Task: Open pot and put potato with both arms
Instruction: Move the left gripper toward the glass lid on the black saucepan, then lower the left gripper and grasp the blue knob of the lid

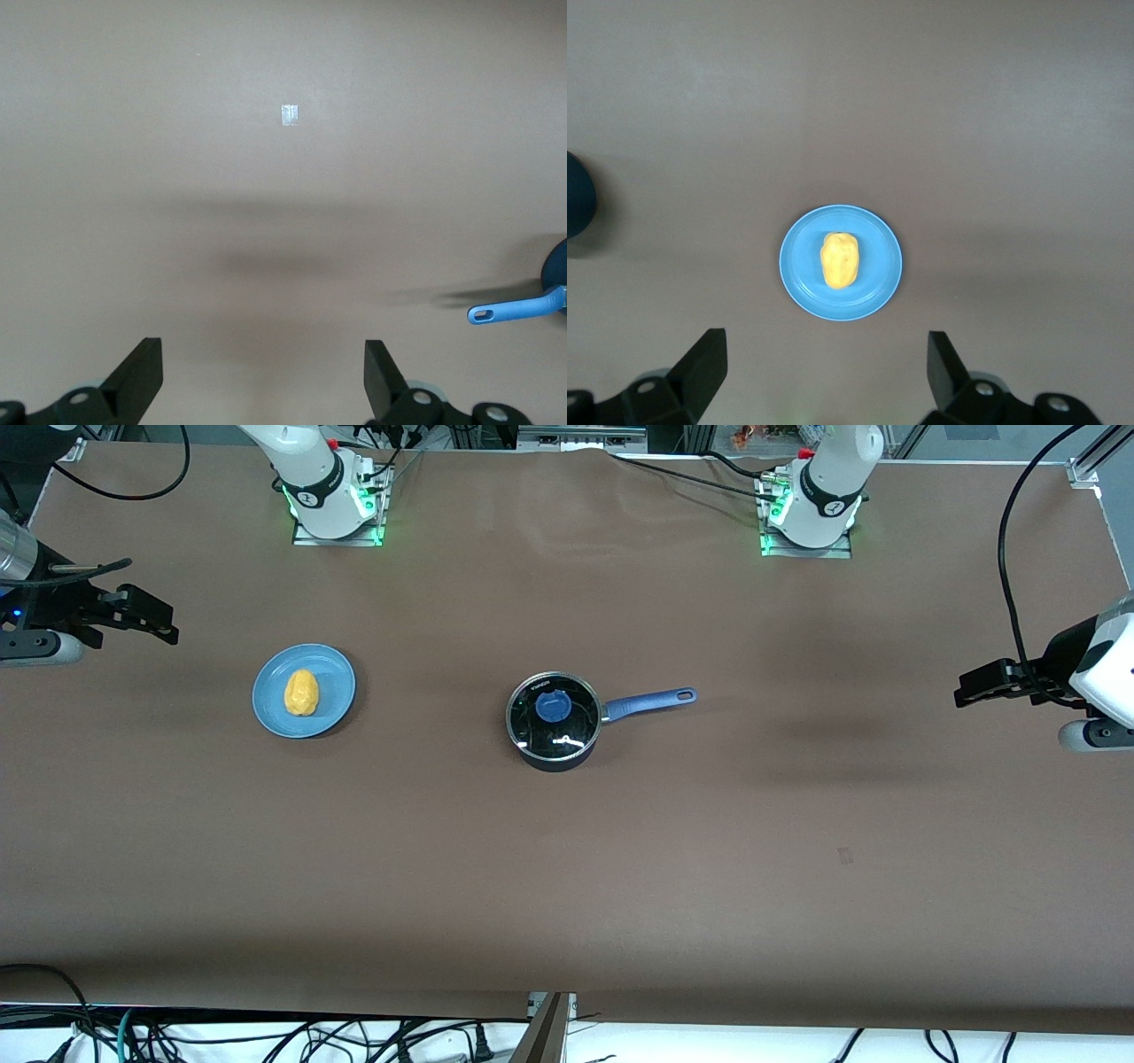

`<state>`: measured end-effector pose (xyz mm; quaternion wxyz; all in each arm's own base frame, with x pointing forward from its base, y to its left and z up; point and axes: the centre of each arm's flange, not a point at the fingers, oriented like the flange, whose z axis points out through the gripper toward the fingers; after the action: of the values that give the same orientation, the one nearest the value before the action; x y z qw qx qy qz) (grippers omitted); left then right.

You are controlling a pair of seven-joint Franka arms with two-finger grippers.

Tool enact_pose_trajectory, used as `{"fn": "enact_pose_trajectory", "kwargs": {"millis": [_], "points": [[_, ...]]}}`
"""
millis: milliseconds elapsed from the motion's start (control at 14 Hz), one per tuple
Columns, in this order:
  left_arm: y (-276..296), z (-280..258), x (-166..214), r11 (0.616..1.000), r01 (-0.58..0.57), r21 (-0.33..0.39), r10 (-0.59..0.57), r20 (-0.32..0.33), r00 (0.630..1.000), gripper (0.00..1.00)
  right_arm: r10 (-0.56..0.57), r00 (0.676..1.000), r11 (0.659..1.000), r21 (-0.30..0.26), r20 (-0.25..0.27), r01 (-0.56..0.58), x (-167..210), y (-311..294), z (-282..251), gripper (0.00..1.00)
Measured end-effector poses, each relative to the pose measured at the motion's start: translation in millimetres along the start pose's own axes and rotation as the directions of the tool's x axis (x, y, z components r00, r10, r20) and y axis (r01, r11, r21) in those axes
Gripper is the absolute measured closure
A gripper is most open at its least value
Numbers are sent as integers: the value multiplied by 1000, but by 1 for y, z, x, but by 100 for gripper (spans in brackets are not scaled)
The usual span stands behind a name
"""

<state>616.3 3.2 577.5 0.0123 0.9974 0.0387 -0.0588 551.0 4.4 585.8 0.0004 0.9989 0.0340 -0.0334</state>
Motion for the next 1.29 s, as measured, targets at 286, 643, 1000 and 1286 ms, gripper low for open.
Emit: {"fn": "enact_pose_trajectory", "kwargs": {"millis": [286,643,1000,1286], "points": [[-4,0,0,1000,7,1,-7,-1,1000,0,0,1000,1000,0,0,0,0,0,0,0],[21,3,-2,1000,-27,-5,28,9,1000,0,1,1000,1000,0,1,-1,0,0,0,0],[167,38,-17,998,57,-29,-56,24,998,0,2,1000,1000,0,2,-2,0,1,0,0],[304,108,-27,984,159,-82,-160,5,987,0,2,1000,1000,1,3,-2,0,1,0,0]]}}
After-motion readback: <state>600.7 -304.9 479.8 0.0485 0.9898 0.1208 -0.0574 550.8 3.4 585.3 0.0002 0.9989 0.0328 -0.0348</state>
